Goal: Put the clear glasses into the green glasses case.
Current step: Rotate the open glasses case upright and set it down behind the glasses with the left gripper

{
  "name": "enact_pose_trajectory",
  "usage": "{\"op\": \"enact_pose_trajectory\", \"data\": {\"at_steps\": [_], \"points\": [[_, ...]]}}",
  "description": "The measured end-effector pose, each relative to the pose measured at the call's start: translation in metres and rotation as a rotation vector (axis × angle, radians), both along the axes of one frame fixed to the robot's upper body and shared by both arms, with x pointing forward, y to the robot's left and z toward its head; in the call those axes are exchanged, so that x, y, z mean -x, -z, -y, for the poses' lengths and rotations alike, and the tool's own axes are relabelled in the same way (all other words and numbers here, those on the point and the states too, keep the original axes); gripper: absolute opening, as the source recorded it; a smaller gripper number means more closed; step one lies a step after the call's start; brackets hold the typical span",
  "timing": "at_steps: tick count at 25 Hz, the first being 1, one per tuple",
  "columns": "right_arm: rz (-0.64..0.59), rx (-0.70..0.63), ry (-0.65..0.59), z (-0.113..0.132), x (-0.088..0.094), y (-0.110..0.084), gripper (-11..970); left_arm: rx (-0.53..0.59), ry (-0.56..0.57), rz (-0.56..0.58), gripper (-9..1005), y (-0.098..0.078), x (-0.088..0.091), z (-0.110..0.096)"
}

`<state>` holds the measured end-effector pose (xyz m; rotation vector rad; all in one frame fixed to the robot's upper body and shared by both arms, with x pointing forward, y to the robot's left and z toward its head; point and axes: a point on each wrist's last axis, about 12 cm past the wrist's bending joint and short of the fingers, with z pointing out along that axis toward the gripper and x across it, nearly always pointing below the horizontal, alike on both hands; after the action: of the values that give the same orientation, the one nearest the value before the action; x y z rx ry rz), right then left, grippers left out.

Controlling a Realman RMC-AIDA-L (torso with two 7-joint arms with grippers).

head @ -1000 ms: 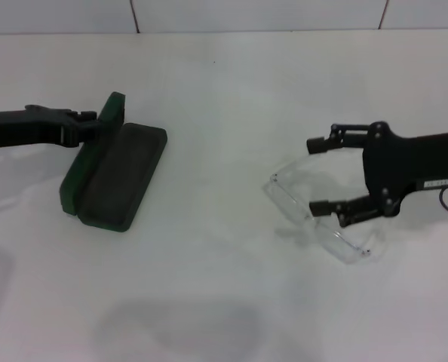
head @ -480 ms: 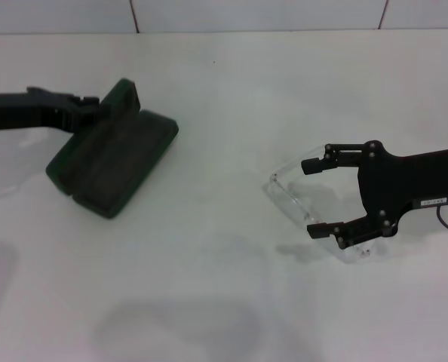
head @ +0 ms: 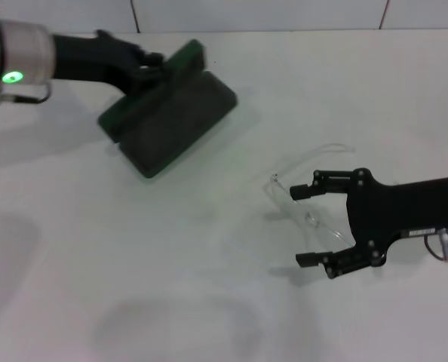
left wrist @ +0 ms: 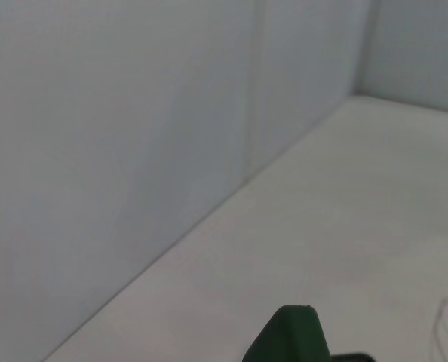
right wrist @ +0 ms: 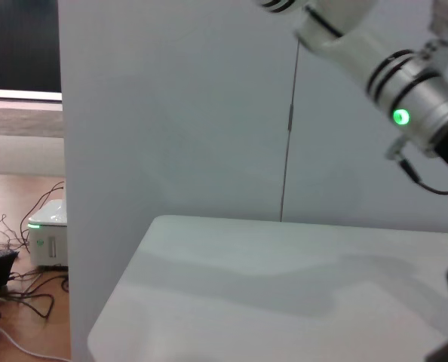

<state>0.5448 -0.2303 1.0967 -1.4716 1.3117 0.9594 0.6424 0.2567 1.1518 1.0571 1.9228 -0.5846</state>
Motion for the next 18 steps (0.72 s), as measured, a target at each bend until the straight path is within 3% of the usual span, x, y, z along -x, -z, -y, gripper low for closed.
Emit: {"op": "enact_pose_trajectory", "data": {"at_steps": [8,18], "points": [[-0.013,-0.023,0.018,0.001,0.018,0.017,869,-0.180,0.251,0.037,211,0.002,-0.017,0.081],[-0.030,-0.041,0.043,0.002,0.025,0.023,867,-0.265,0.431,0.035,209,-0.005,-0.015,0.118]]}}
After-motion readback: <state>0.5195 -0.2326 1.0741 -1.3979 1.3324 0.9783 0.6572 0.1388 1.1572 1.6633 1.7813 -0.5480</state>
